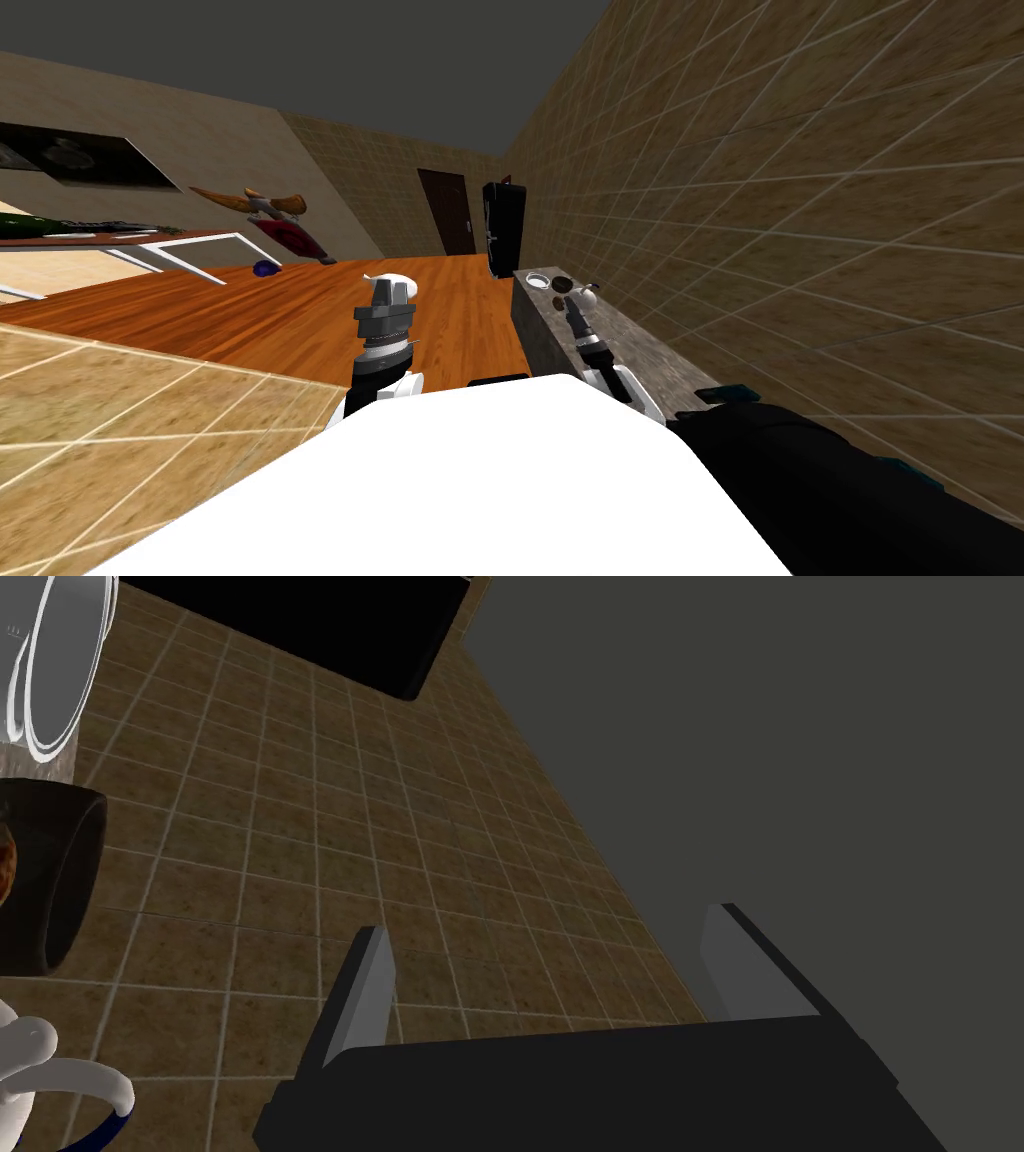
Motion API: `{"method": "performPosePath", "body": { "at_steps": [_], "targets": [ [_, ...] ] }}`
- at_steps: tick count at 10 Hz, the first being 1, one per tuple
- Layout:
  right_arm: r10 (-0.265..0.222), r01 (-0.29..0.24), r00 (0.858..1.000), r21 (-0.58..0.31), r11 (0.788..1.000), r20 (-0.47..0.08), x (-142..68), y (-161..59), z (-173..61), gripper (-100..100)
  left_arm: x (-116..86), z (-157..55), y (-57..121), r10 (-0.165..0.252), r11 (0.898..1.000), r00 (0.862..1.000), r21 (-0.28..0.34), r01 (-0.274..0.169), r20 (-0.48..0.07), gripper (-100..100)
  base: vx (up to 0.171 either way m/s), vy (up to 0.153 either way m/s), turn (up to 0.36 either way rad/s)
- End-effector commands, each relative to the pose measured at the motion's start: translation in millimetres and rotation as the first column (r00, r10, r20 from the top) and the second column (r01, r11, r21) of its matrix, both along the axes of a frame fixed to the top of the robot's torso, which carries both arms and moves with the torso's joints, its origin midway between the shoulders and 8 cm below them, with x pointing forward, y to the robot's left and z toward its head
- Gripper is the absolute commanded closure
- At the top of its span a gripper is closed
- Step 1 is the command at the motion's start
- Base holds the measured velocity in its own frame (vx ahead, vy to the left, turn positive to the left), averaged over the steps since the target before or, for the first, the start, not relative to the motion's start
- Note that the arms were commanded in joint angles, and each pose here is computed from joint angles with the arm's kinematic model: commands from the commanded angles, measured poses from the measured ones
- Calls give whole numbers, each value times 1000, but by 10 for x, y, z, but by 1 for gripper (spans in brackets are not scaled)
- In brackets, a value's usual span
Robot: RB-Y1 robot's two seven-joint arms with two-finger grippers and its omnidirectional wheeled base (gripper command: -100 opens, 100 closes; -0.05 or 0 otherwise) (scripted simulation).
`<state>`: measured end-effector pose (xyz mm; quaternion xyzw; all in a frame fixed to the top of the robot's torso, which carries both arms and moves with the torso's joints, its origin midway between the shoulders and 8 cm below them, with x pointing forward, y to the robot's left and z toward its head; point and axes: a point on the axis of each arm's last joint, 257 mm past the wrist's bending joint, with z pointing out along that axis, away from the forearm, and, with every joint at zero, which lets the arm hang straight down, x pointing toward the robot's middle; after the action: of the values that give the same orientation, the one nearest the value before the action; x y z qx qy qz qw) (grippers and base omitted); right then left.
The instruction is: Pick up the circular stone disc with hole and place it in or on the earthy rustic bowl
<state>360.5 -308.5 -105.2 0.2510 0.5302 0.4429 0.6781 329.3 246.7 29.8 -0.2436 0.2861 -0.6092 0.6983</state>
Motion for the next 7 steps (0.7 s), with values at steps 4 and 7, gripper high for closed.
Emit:
{"method": "performPosePath", "body": {
  "at_steps": [4, 7],
  "targets": [
    [-17, -1, 991, -133, 991, -132, -16, -220, -448, -100, 0, 0, 0, 0, 1000, 1000, 0, 0, 0, 0, -41, -1, 78],
    [-49, -7, 972, -235, 972, -231, -64, -464, -796, -100, 0, 0, 0, 0, 1000, 1000, 0, 0, 0, 0, -32, 4, 79]
  ]
}}
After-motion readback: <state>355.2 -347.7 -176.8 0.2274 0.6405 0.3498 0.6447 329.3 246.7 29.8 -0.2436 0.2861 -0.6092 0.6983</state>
